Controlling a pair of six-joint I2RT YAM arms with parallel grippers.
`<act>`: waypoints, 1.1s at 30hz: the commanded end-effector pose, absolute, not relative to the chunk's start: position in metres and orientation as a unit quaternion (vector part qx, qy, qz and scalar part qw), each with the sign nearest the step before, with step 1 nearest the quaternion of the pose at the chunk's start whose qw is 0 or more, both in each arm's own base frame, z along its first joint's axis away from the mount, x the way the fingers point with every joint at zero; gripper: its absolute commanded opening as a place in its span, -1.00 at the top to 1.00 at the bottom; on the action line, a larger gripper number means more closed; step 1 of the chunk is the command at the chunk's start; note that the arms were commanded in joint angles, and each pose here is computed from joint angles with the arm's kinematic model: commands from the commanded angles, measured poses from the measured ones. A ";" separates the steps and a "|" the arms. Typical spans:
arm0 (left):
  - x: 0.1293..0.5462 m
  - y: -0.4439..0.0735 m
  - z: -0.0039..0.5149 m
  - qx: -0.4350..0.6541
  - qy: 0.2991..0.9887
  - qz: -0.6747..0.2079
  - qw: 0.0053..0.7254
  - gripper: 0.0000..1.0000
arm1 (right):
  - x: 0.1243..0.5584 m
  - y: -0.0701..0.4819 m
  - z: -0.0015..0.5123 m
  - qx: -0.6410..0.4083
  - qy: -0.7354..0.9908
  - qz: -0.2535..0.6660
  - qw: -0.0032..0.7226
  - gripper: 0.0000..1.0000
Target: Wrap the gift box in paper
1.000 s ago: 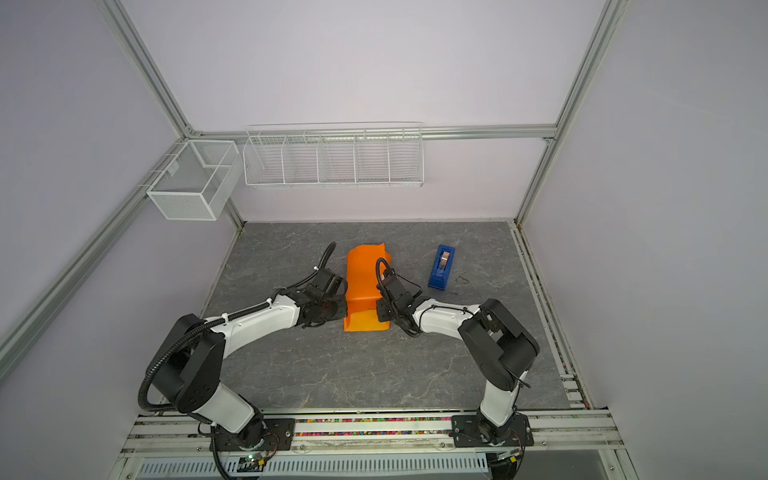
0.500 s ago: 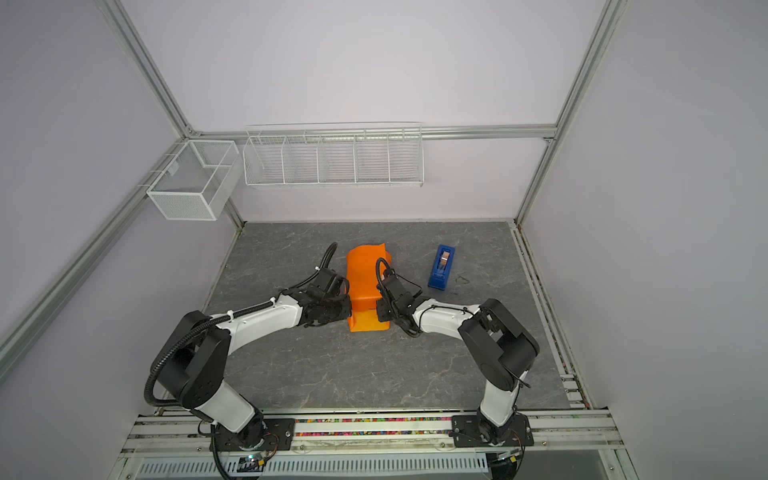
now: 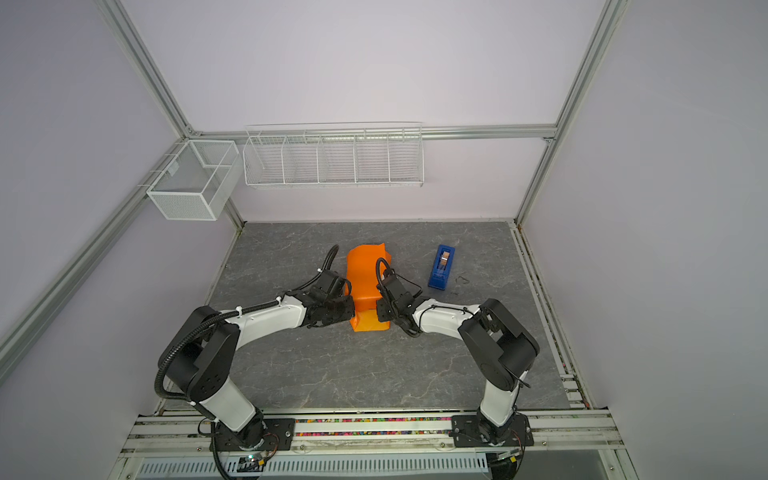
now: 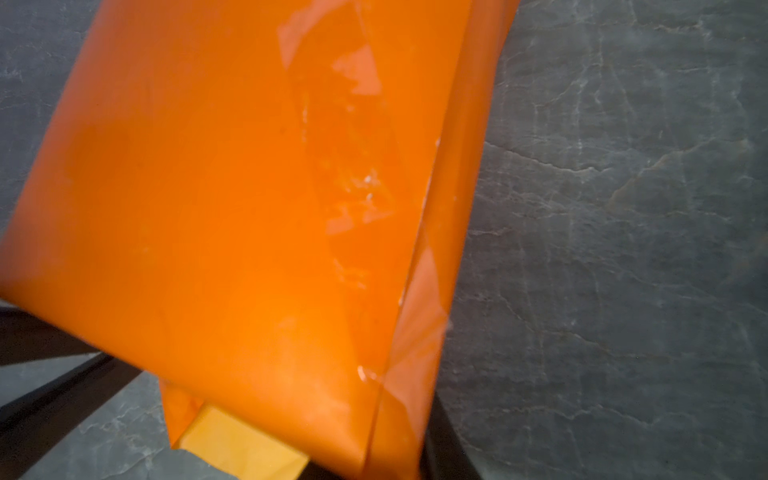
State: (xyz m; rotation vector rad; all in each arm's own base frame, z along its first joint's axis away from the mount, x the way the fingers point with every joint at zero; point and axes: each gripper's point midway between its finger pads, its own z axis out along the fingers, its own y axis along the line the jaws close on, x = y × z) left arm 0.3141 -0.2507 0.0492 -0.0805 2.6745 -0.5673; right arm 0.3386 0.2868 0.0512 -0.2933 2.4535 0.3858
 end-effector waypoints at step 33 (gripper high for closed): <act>0.320 -0.242 0.057 -0.019 0.955 -0.182 0.235 0.77 | 0.341 0.286 0.049 -0.103 0.931 0.150 0.316 0.58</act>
